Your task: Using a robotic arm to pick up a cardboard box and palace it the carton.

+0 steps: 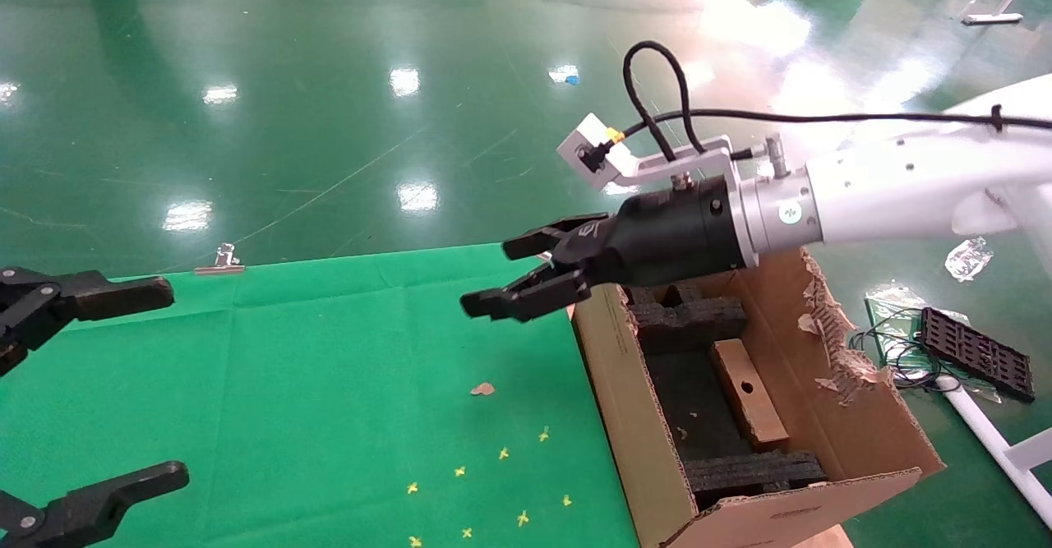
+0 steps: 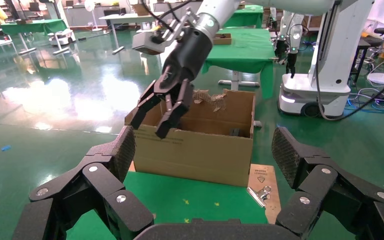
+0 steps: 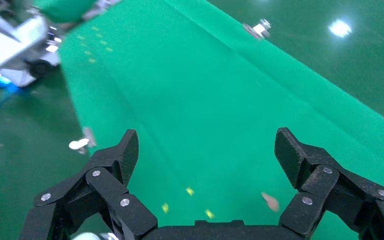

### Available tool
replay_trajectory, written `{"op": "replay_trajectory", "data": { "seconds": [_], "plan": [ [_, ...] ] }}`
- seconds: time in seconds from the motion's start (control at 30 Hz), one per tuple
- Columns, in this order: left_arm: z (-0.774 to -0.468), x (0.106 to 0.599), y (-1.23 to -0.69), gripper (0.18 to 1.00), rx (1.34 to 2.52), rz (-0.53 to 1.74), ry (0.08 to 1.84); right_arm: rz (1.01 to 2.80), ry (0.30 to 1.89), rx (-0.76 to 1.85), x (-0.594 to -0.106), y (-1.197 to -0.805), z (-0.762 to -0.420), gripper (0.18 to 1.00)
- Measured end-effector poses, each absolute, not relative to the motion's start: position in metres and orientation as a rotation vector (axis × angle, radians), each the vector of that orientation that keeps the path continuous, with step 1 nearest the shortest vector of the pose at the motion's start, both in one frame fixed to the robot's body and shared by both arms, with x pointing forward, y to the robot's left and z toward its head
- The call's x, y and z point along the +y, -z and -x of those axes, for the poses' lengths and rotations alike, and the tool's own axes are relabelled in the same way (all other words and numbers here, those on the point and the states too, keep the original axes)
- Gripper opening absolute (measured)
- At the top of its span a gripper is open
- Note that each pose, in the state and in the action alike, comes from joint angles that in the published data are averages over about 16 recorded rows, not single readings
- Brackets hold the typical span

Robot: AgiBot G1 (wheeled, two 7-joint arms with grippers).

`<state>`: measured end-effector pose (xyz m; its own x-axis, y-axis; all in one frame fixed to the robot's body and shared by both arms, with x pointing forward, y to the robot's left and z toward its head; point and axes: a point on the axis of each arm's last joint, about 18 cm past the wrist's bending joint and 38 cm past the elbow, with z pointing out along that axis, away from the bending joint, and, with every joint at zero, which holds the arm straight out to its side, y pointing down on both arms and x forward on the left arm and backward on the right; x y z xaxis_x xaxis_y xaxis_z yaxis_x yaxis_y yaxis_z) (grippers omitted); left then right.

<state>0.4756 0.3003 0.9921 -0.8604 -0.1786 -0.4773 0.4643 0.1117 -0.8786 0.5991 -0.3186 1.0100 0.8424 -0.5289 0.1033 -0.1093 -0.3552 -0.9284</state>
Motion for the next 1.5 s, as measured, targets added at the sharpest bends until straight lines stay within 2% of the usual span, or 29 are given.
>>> {"op": "replay_trajectory", "data": {
  "seconds": [0.43, 1.0, 1.2, 1.5],
  "plan": [
    [-0.476, 0.300, -0.992, 1.001, 1.924, -0.277, 1.799, 1.777, 0.449, 0.142, -0.300, -0.997, -0.552, 1.000],
    [-0.476, 0.300, -0.992, 1.001, 1.924, -0.277, 1.799, 1.606, 0.539, -0.202, -0.302, -0.992, -0.481, 1.000],
    [-0.476, 0.300, -0.992, 1.001, 1.924, -0.276, 1.799, 1.583, 0.557, -0.248, -0.303, -0.992, -0.470, 1.000],
    [-0.476, 0.300, -0.992, 1.001, 1.924, -0.276, 1.799, 1.584, 0.556, -0.246, -0.303, -0.992, -0.470, 1.000]
  ]
}}
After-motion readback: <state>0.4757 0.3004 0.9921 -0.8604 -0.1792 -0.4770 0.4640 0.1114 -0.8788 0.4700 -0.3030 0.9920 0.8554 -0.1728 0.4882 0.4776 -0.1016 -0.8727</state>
